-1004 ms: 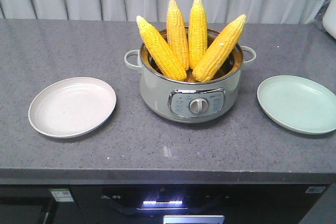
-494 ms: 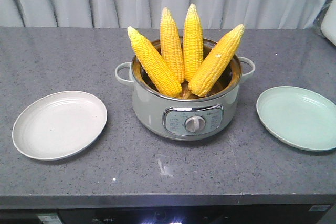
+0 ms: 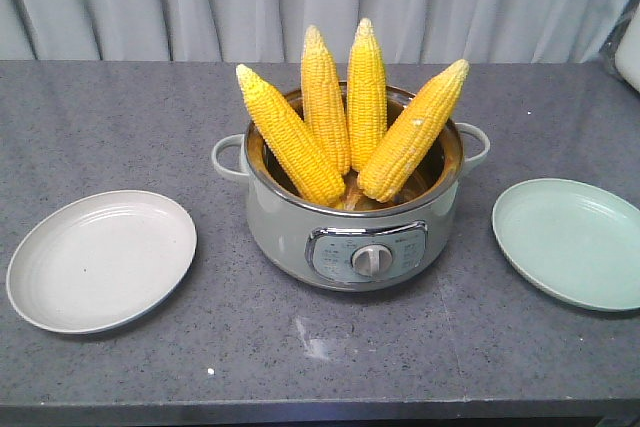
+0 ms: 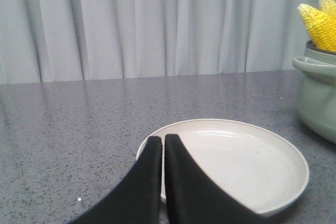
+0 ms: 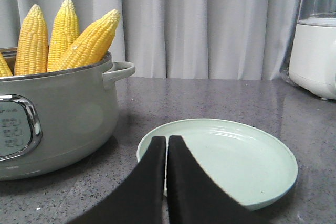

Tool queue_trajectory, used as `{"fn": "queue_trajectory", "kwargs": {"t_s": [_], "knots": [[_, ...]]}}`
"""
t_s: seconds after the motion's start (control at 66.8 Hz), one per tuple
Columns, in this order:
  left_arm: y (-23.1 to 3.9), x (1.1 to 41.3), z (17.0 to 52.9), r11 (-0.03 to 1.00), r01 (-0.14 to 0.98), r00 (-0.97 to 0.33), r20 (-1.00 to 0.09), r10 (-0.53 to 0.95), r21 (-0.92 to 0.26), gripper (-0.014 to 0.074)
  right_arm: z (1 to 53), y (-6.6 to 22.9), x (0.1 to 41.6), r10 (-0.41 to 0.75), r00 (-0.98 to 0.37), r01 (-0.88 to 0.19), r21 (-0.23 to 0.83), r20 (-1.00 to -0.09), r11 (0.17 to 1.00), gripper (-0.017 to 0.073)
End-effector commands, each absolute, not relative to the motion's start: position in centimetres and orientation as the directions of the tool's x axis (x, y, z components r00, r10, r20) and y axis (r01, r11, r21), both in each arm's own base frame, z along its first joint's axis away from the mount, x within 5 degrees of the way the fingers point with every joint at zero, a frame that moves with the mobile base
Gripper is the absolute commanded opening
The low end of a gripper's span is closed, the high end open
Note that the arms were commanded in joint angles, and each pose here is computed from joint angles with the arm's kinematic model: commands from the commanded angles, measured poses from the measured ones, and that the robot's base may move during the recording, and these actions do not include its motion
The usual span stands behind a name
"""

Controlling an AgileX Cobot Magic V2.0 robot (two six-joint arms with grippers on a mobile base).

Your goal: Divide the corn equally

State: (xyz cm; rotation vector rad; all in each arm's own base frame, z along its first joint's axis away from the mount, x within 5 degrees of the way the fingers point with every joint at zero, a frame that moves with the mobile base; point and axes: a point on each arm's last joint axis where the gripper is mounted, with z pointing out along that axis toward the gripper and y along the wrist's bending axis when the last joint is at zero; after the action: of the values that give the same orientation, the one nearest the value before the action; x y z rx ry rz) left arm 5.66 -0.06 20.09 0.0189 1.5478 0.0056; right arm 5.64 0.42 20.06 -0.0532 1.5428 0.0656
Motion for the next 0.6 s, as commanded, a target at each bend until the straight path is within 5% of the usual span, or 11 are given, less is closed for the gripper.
{"fn": "queue_trajectory", "kwargs": {"t_s": [0.0, 0.584], "knots": [[-0.04, 5.4, 21.39, 1.0, 0.01, 0.129, -0.992, -0.005, -0.004, -0.0006, 20.49, 0.44, 5.58, -0.006, 0.099, -0.075, -0.013, -0.995, 0.997, -0.0008], [-0.04, 5.4, 21.39, 1.0, 0.01, 0.129, -0.992, -0.005, -0.004, -0.0006, 20.49, 0.44, 5.58, -0.006, 0.099, -0.075, -0.013, -0.995, 0.997, -0.0008]]}}
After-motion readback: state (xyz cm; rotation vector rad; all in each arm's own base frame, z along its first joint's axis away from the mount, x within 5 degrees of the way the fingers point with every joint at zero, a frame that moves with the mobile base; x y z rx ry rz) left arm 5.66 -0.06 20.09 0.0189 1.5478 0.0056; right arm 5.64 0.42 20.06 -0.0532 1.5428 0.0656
